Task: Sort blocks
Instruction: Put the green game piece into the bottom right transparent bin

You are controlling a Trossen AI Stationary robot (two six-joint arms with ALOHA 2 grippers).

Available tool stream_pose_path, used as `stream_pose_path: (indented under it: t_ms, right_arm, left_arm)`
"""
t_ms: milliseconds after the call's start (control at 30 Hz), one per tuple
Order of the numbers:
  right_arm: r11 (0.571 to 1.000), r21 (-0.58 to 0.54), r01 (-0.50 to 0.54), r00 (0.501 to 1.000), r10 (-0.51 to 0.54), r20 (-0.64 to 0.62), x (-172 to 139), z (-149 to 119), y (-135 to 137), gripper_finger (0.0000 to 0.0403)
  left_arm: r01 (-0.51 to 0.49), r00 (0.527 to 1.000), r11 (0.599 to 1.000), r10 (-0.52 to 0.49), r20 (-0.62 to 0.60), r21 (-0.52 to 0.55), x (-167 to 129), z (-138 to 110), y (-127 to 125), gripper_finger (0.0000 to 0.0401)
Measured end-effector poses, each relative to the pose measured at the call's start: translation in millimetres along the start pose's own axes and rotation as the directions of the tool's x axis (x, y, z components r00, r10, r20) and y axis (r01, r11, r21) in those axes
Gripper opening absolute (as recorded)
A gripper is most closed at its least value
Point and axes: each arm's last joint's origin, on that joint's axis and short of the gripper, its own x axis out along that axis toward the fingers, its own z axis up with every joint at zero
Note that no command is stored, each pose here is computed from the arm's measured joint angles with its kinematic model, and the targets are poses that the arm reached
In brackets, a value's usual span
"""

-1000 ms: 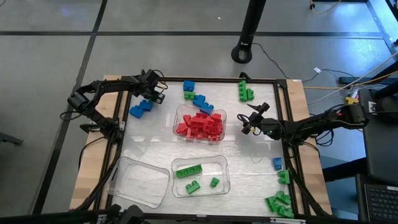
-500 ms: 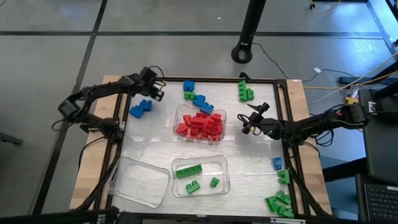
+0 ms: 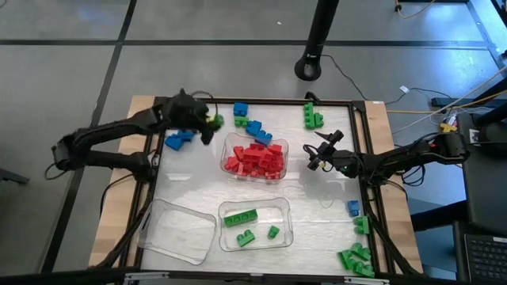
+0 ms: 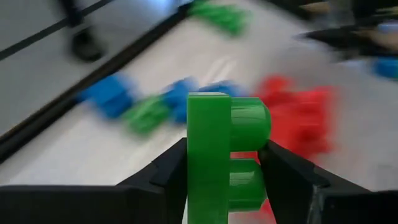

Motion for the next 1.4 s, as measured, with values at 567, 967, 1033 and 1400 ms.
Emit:
stream_pose_path:
  t_ms: [567,967,1033,1400]
  right_arm:
    - [1.0,0.009,-0.01,1.0,0.01,0.008,0.0,0.8,0.2,0.0312]
    - [0.998,0.026,-0.061,0.997,0.06,0.038,-0.1,3.4,1.3,0.0312]
    - [0.997,0.031,-0.074,0.996,0.073,0.047,-0.2,4.2,1.5,0.0312]
    - [0.991,0.042,-0.124,0.99,0.121,0.076,-0.4,6.5,2.6,0.0312]
  left_arm:
    - [0.572,0.805,0.799,-0.59,0.059,0.187,8.4,-31.3,-160.6,0.0164]
    - [0.642,0.767,0.744,-0.621,-0.164,0.184,49.3,-69.5,-239.4,0.0164]
    - [0.644,0.764,0.744,-0.618,-0.186,0.177,54.4,-71.9,-245.5,0.0164]
    - [0.628,0.767,0.775,-0.6,-0.227,0.074,70.3,-84.4,-253.3,0.02]
